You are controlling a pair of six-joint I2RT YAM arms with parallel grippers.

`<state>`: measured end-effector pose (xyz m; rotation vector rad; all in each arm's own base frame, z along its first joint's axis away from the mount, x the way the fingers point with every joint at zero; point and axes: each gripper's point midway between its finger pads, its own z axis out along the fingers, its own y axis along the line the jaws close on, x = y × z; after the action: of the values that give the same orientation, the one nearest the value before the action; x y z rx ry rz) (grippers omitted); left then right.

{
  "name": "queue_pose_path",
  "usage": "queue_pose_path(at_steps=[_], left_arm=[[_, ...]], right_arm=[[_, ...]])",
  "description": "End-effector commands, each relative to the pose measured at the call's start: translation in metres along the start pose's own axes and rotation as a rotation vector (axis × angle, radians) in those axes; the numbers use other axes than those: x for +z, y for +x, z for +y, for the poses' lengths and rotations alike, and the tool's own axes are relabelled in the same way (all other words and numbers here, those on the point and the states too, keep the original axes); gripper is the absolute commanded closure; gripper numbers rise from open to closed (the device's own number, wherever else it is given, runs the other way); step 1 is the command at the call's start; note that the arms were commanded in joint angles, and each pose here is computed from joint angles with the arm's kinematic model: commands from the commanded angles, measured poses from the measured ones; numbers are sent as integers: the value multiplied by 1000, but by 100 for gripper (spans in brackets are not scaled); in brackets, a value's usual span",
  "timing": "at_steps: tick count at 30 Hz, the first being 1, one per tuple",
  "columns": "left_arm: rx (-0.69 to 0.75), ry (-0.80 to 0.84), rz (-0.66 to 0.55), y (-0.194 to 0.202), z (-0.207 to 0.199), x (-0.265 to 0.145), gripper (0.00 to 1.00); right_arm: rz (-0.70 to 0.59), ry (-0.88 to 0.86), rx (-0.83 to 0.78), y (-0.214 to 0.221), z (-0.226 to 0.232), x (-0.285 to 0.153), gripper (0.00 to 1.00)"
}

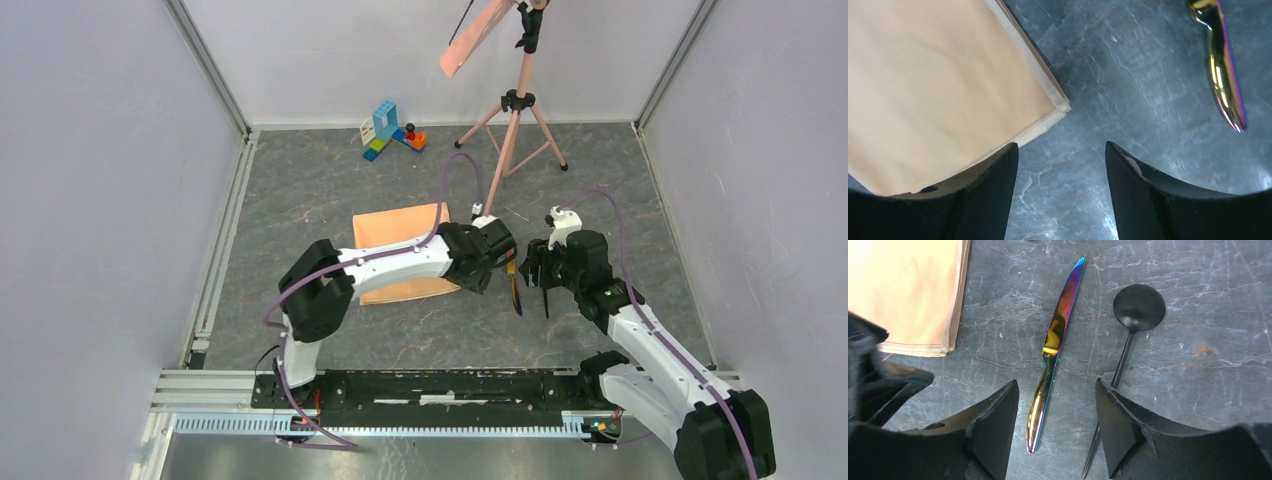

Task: Fold the napkin into a case and place the utensils inside
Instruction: Pick up the top corner of the square folded napkin from the center of the board.

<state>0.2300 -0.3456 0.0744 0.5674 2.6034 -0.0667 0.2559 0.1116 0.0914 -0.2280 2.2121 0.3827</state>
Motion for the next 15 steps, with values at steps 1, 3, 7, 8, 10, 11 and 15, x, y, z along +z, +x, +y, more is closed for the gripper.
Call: queue_pose_path(at_steps=[1,3,7,8,10,11,15], left_arm=[[-25,-136,-38,-20,12,7,30],[-22,-150,-37,-24,10,13,31],[-22,-153,-17,-21,5,24,34],[-25,-151,-13,-21,4,26,35],[-26,-160,-5,-18,4,31,36],[-28,-164,-4,-17,4,32,38],[-30,-164,-4,-15,3,39,45]], right_arm=[[-68,31,-40,-13,-9,-3,36],[-56,36,-31,-9,-12,-2,36],[-48,28,-20,-5,-14,0,36],[-50,32,-16,-5,-15,0,36],[-50,38,-10,-5,-17,0,36],[-49,40,-7,-5,-18,0,36],[-44,35,-3,-1,-19,0,36]])
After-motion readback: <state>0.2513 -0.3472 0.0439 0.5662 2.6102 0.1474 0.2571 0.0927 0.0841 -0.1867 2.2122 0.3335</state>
